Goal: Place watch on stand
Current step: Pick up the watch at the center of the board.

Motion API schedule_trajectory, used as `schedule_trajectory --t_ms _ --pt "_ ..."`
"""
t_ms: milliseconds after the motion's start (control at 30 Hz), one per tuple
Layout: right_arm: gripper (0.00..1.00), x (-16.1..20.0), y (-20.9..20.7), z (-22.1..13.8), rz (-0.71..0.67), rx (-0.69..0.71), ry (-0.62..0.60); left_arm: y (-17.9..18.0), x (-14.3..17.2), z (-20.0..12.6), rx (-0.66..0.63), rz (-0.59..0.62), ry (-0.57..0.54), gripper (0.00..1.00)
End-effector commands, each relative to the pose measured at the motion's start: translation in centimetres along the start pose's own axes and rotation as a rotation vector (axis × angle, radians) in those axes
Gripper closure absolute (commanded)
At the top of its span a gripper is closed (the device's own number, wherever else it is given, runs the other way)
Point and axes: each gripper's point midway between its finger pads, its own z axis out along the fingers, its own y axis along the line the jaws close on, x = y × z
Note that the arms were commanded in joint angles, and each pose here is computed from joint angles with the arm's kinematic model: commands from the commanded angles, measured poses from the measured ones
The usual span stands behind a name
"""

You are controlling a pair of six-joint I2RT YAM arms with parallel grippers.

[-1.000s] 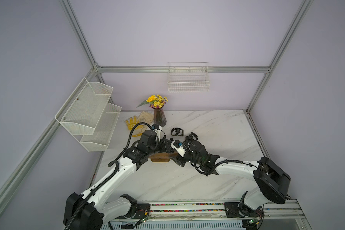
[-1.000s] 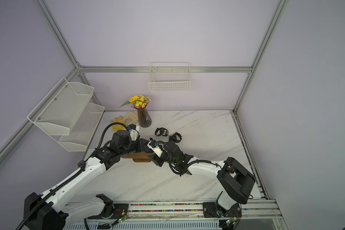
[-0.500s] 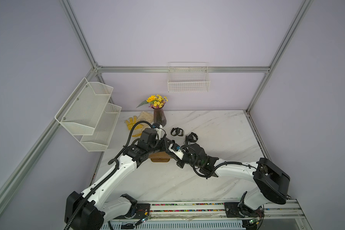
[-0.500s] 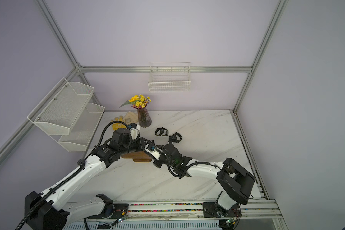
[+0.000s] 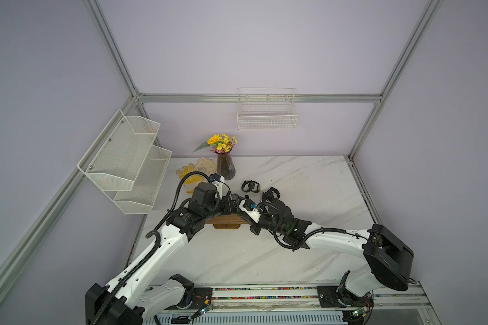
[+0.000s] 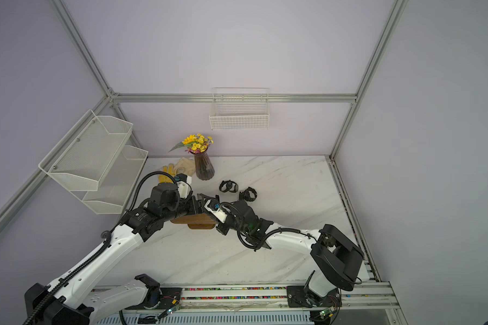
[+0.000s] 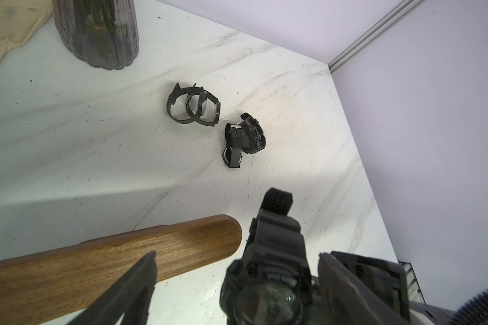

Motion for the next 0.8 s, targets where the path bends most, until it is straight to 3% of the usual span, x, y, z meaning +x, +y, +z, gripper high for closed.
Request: schedule_trajectory --t_ms 0,267,500,767 --pt "1.0 -0.6 0.5 0.1 -0.005 -0.033 -0.004 -1.6 0.5 -0.4 0.098 0.059 -0.002 0.11" --pt "1.0 -0.8 1.5 0.4 0.01 -0.093 -0.004 -2.8 1.8 -0.2 0.186 0.105 0.051 0.14" --pt "1.0 -1.0 1.5 0.2 0.018 -0.093 -0.01 -2.2 2.8 0.5 0.167 0.101 0.096 0.2" --pt "1.0 -1.4 1.3 -0.1 0.039 -0.096 -0.027 -0.3 2.9 0.3 0.076 0.047 0.095 0.16"
